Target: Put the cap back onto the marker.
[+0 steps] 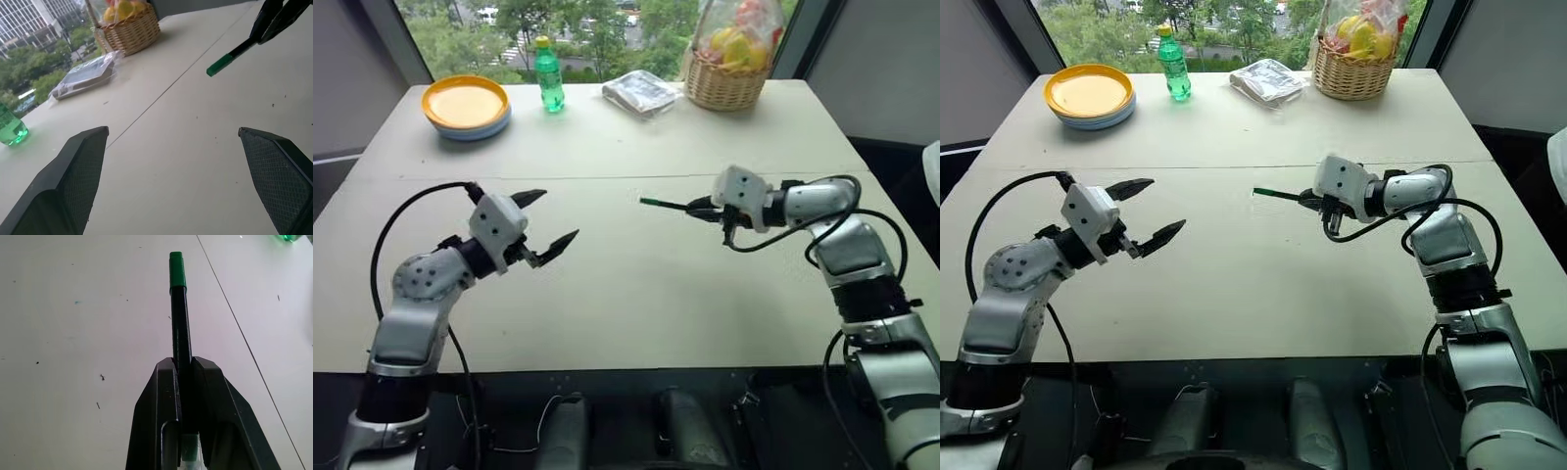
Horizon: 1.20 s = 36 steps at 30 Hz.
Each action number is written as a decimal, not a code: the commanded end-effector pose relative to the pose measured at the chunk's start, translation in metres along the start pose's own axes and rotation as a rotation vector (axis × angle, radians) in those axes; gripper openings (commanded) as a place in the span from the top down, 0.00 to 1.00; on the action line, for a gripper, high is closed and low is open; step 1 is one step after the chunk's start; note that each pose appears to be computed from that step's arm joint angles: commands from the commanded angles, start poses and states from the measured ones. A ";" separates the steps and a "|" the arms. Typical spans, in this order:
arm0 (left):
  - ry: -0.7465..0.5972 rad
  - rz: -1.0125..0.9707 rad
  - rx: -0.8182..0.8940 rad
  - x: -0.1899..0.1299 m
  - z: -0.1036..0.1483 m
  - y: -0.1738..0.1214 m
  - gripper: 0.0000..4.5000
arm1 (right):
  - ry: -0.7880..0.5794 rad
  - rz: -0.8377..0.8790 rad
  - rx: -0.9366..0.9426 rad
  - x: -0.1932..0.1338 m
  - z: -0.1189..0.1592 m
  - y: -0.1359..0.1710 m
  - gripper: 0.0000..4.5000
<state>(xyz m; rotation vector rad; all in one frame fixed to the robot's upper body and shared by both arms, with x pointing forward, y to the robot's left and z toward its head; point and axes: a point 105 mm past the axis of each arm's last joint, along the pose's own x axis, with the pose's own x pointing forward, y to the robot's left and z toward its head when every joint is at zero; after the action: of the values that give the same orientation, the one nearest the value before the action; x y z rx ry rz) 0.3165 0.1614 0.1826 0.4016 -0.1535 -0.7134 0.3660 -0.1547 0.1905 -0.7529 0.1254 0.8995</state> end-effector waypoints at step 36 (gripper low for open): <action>0.041 -0.184 -0.162 0.029 0.008 -0.009 0.00 | 0.354 -0.702 0.889 -0.063 -0.116 0.011 0.25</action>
<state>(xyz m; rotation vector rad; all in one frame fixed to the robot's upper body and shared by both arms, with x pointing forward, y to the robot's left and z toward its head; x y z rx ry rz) 0.3345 0.1358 0.1762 0.2547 0.0177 -0.8750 0.3408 -0.2616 0.1130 -0.0659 0.5431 -0.0016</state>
